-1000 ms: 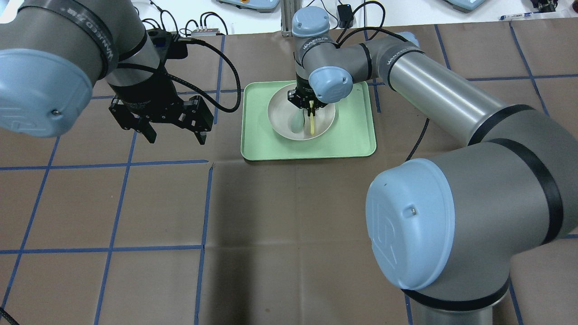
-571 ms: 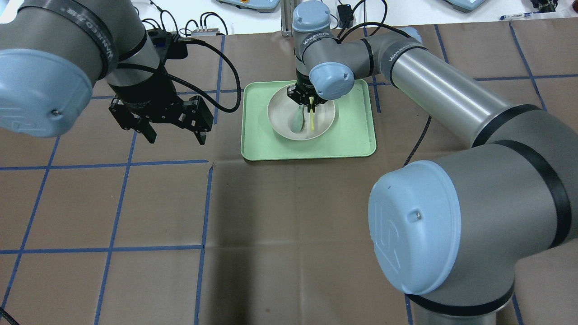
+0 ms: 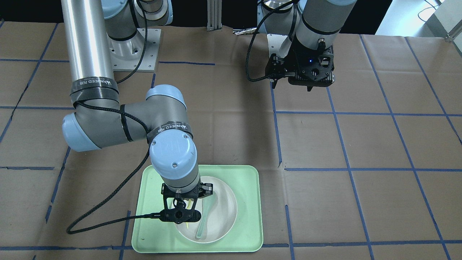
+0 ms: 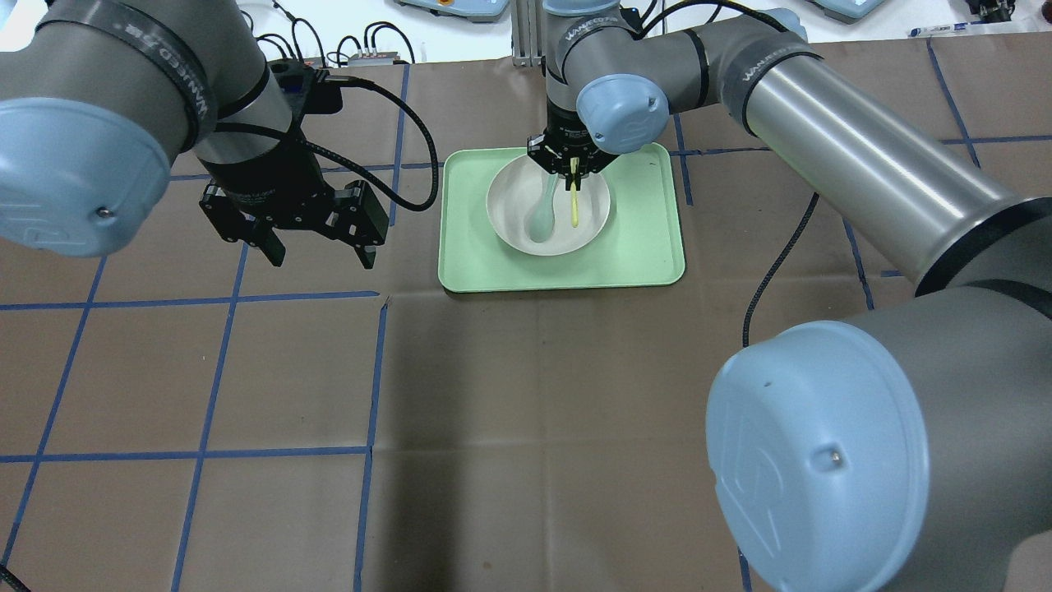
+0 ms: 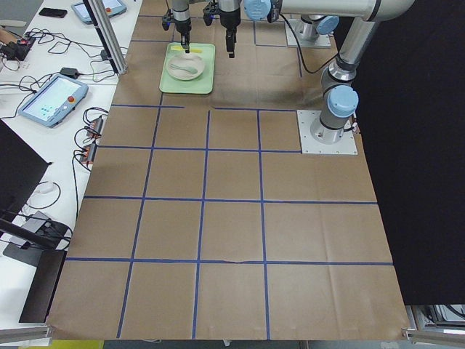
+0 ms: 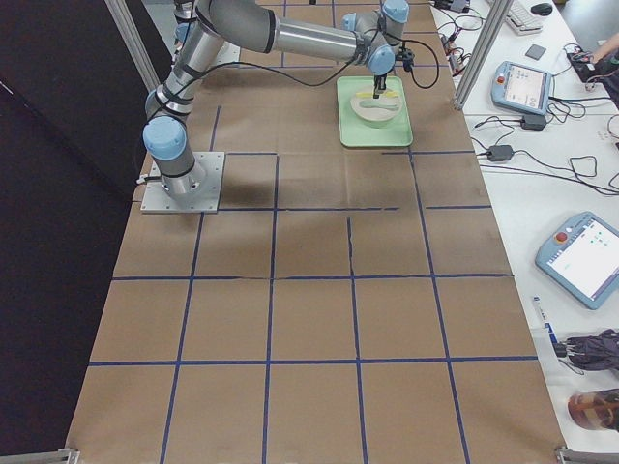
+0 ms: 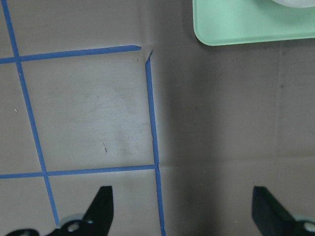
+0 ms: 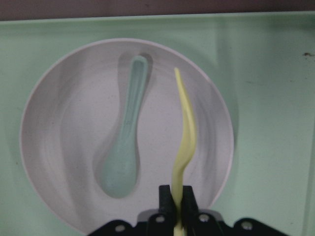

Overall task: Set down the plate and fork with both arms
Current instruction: 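Carry the yellow fork beside the plate and lower it onto the tray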

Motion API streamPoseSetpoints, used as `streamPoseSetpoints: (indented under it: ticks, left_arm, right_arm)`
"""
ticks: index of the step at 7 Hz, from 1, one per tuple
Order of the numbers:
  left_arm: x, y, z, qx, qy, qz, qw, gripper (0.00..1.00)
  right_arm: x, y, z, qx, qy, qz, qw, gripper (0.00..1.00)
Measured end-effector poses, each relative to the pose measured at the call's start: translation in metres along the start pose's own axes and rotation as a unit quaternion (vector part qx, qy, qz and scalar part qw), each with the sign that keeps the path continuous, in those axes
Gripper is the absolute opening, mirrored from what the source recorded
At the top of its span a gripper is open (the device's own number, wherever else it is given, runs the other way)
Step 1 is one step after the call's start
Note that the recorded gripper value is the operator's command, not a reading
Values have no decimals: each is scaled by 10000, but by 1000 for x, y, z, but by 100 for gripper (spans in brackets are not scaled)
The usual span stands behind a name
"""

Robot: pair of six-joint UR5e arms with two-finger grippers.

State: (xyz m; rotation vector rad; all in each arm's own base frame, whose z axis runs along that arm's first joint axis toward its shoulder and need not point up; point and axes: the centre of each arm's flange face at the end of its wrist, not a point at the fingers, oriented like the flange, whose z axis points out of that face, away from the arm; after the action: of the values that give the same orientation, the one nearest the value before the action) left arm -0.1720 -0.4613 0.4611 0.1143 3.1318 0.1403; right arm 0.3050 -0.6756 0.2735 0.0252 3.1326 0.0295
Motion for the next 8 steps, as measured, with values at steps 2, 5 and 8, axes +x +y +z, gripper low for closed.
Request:
streamPoseSetpoints:
  ticks: [2, 5, 8]
  left_arm:
    - [0, 0, 0, -2, 0, 0, 10000, 99]
    - [0, 0, 0, -2, 0, 0, 10000, 99]
    - [0, 0, 0, -4, 0, 0, 10000, 99]
  right_arm:
    - [58, -9, -9, -177, 147, -87, 9997, 1]
    - [93, -24, 43, -212, 131, -37, 9997, 2]
    - [92, -34, 77, -222, 67, -42, 9997, 36]
